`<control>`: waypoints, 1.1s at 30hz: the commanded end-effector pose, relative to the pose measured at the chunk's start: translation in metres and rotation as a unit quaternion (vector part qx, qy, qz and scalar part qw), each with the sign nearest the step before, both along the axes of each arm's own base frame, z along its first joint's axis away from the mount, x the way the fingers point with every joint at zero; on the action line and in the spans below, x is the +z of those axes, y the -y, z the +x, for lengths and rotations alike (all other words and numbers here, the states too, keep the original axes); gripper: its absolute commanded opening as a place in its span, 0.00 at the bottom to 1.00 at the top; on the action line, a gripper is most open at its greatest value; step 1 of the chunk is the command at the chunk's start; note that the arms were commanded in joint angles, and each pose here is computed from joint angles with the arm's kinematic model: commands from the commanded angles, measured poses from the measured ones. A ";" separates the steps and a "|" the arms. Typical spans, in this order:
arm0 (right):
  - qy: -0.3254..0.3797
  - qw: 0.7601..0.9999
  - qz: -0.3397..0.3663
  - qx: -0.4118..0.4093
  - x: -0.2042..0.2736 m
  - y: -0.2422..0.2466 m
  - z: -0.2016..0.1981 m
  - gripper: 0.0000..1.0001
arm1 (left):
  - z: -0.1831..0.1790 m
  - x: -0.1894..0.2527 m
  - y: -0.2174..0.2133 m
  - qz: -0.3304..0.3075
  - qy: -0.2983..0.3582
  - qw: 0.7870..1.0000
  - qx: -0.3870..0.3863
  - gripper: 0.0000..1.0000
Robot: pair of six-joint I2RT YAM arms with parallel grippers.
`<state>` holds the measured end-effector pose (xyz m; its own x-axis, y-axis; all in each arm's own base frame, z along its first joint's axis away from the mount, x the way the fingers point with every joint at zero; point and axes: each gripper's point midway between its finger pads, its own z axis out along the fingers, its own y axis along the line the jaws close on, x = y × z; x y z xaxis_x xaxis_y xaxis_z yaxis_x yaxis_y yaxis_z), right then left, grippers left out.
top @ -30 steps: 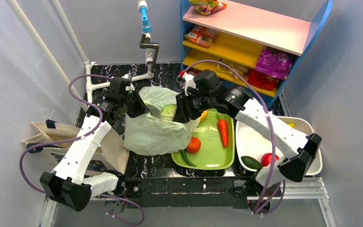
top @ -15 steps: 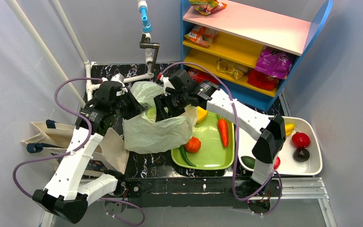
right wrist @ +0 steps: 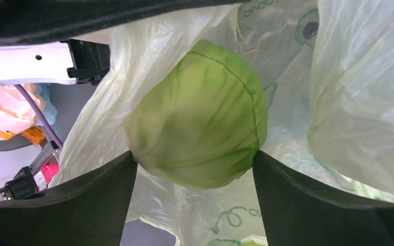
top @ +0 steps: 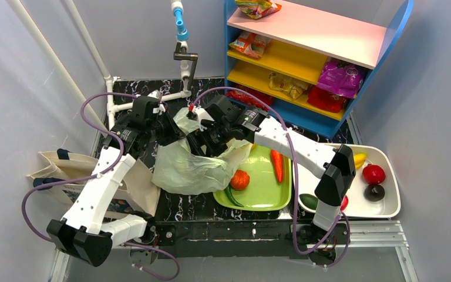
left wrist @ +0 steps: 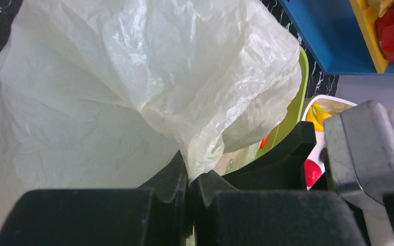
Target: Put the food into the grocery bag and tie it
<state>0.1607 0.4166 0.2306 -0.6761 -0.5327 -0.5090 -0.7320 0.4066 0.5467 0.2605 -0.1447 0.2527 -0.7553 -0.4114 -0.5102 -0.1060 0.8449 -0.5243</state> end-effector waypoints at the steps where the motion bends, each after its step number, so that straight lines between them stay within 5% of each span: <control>1: 0.030 0.999 0.036 0.001 0.030 0.004 0.000 0.87 | 0.002 -0.001 0.008 -0.011 -0.007 1.000 -0.017 0.00; 13: 0.078 0.995 0.066 -0.006 0.033 -0.025 0.042 0.90 | -0.005 -0.011 0.040 -0.079 -0.012 0.993 -0.092 0.00; 22: 0.149 0.980 0.134 -0.005 0.091 -0.019 0.044 0.91 | -0.015 -0.025 0.024 -0.037 -0.024 0.995 -0.085 0.00; 33: 0.211 0.966 0.027 -0.146 0.118 0.062 0.065 0.92 | -0.016 -0.017 0.023 -0.028 -0.017 0.995 -0.095 0.00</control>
